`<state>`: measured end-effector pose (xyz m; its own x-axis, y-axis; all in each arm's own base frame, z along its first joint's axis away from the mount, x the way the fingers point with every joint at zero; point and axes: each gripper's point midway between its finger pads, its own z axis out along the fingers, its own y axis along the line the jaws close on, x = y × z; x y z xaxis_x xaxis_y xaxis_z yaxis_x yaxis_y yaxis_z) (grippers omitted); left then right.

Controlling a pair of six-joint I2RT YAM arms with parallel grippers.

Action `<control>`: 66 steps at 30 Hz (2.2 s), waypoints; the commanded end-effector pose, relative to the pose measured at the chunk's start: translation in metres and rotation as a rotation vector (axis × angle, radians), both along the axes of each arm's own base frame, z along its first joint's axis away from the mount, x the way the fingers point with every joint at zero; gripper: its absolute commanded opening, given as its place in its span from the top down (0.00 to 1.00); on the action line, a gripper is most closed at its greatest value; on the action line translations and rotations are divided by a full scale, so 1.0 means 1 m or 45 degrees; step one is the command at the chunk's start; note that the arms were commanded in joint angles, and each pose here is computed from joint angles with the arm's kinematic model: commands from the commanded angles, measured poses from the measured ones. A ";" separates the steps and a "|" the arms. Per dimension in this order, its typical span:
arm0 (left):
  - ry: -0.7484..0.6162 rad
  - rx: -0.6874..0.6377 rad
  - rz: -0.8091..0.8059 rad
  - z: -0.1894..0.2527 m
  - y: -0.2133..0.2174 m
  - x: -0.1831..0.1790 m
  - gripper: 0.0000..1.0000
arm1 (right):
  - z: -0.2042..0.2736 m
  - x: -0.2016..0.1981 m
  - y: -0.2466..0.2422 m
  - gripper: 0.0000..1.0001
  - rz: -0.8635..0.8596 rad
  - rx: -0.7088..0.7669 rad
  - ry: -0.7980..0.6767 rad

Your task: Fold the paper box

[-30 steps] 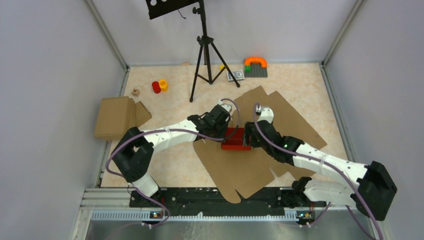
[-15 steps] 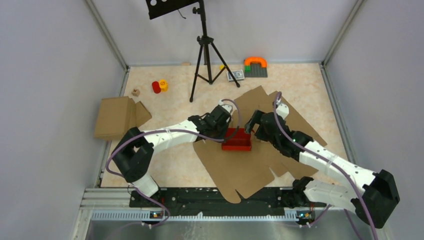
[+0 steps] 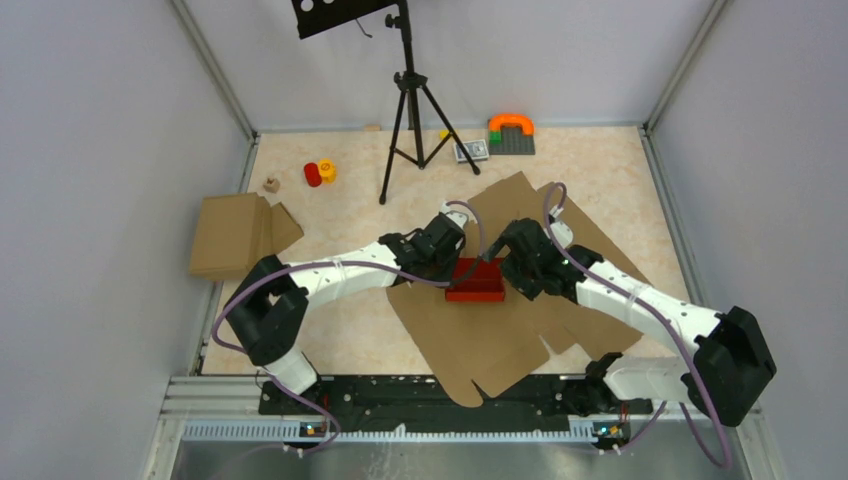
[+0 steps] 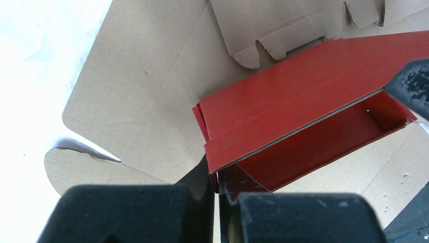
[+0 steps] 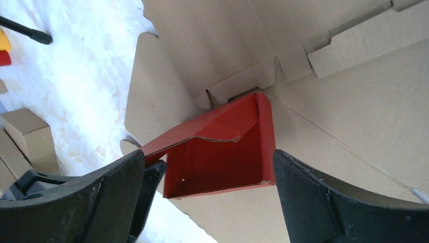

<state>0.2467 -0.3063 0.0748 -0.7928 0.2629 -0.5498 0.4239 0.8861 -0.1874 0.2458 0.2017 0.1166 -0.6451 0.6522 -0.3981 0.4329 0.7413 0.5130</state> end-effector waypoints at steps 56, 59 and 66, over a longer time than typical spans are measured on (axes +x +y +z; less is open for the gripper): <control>-0.025 -0.137 -0.140 0.054 -0.011 -0.045 0.44 | -0.039 -0.031 -0.016 0.27 -0.168 0.141 0.128; -0.038 -0.156 -0.130 0.059 -0.007 -0.047 0.41 | -0.039 -0.031 -0.016 0.27 -0.167 0.142 0.127; -0.142 -0.085 -0.205 0.055 0.009 -0.044 0.38 | -0.037 -0.031 -0.016 0.30 -0.154 0.140 0.117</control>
